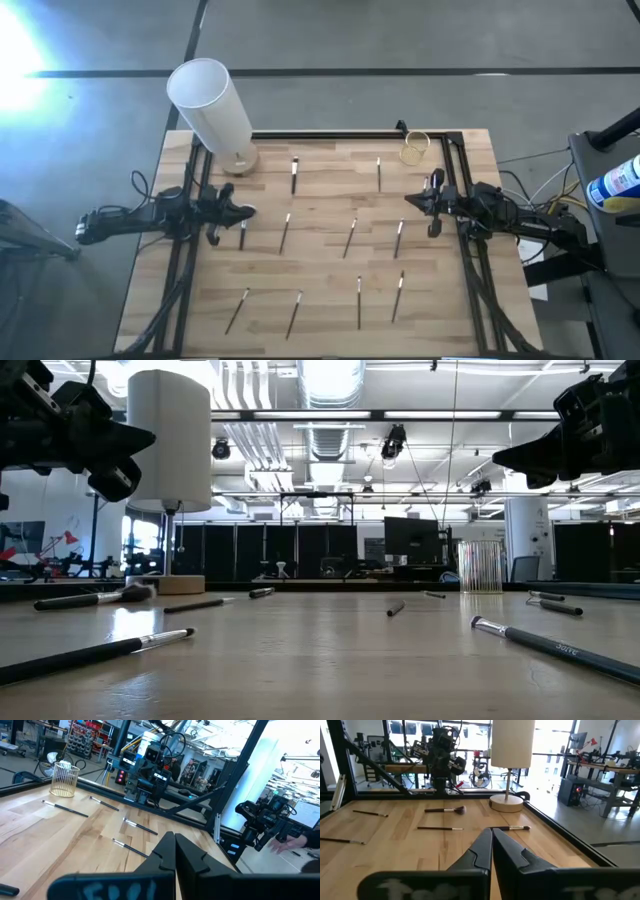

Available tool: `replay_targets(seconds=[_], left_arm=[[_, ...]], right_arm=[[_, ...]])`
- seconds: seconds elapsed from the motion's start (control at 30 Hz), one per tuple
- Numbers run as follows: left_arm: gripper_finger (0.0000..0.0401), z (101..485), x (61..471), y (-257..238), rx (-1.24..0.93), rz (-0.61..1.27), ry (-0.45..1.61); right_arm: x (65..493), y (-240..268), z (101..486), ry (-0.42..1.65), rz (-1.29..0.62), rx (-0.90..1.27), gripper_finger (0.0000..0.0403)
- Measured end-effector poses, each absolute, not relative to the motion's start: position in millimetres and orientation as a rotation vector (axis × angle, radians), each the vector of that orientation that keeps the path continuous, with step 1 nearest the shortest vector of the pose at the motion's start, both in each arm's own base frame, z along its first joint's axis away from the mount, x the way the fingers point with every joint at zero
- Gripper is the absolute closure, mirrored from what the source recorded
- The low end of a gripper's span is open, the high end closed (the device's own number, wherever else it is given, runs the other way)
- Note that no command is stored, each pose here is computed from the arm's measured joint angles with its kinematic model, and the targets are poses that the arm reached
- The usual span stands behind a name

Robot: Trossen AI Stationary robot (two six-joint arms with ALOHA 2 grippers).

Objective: Put items in baskets/containers

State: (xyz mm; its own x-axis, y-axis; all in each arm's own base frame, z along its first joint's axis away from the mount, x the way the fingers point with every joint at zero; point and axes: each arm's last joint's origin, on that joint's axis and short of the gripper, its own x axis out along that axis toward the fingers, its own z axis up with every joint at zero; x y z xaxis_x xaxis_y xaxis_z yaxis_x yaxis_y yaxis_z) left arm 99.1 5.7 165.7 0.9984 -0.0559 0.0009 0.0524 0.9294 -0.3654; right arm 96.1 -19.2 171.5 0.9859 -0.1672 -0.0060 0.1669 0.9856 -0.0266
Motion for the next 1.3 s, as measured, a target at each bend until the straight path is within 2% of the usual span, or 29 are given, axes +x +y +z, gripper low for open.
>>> replay_targets(seconds=[0.13, 0.33, 0.57, 0.63, 0.9, 1.2, 1.3], left_arm=[[0.0401, 166, 99, 6, -0.374, -0.055, 0.009], [0.0401, 166, 99, 6, -0.374, -0.056, 0.010], [0.0401, 166, 99, 6, -0.374, -0.056, 0.010], [0.0401, 166, 99, 6, -0.374, -0.055, 0.009], [0.0401, 166, 99, 6, -0.374, -0.056, 0.009], [0.0401, 166, 99, 6, -0.374, -0.055, 0.010], [0.0401, 166, 99, 6, -0.374, -0.056, 0.009]], right_arm=[[96, -19, 172, 0.010, -0.168, -0.049, 0.0394], [96, -20, 172, 0.032, -0.182, -0.285, 0.0394], [96, -21, 172, 0.038, -0.240, -0.281, 0.0394], [96, -21, 172, 0.023, -0.240, -0.223, 0.0394], [95, -24, 178, -0.108, -0.315, 0.272, 0.0394], [94, -23, 190, -0.235, -0.287, 0.354, 0.0394], [93, -25, 199, -0.223, -0.338, 0.440, 0.0394]])
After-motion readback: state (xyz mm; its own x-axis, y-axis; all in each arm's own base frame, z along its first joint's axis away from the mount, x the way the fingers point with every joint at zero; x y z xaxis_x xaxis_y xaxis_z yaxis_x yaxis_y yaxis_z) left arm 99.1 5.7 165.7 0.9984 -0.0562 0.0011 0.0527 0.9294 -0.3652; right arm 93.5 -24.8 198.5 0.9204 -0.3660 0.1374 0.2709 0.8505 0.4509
